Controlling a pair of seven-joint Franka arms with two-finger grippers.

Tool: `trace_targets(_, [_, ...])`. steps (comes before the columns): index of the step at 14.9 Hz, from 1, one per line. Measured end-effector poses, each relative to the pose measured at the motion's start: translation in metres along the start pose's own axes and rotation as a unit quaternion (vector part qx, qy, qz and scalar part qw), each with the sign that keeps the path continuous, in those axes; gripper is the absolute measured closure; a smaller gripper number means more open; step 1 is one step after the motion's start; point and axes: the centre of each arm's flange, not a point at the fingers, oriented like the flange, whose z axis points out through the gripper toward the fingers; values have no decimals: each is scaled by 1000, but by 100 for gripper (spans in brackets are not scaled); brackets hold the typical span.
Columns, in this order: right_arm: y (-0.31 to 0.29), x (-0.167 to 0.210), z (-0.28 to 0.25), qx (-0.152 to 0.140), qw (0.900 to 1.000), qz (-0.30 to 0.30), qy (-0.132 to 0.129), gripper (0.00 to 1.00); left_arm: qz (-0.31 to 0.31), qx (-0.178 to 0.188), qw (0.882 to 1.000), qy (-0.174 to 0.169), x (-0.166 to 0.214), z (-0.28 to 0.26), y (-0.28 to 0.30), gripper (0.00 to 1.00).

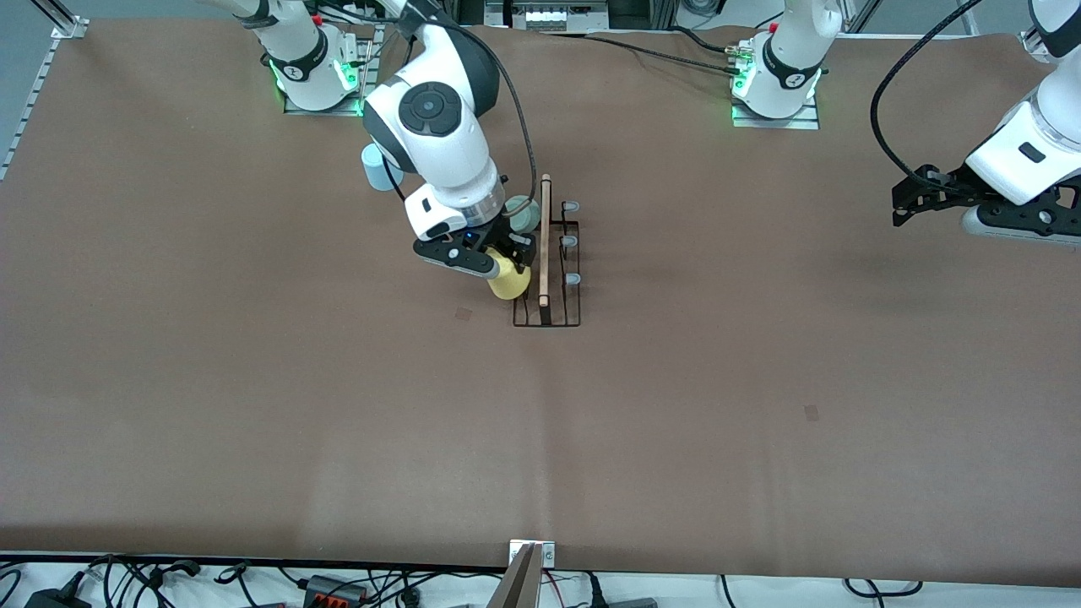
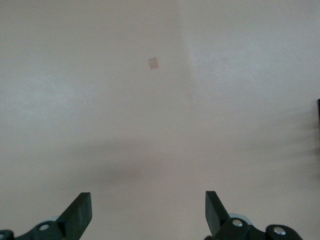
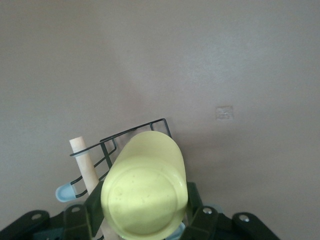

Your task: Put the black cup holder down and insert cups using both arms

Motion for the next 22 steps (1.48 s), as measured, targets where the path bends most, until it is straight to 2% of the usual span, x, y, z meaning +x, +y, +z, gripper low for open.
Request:
trace_targets(6, [-1, -4, 8, -4, 1000, -4, -3, 33, 0, 0, 1000, 0, 0, 0, 0, 0])
trace_targets(8, [-1, -4, 9, -4, 1000, -4, -4, 30, 0, 0, 1000, 0, 0, 0, 0, 0])
trace_targets(9, [-1, -4, 10, -5, 1000, -4, -4, 26, 0, 0, 1000, 0, 0, 0, 0, 0])
trace_targets(12, [0, -1, 9, -5, 1000, -2, -3, 2, 0, 0, 1000, 0, 0, 0, 0, 0])
trace_targets(15, [3, 13, 0, 1, 1000, 0, 5, 0, 0, 0, 1000, 0, 0, 0, 0, 0])
trace_targets(18, [18, 46, -37, 9, 1000, -2, 24, 0, 0, 0, 1000, 0, 0, 0, 0, 0])
trace_targets(22, [89, 107, -129, -27, 999, 24, 40, 0, 0, 0, 1000, 0, 0, 0, 0, 0])
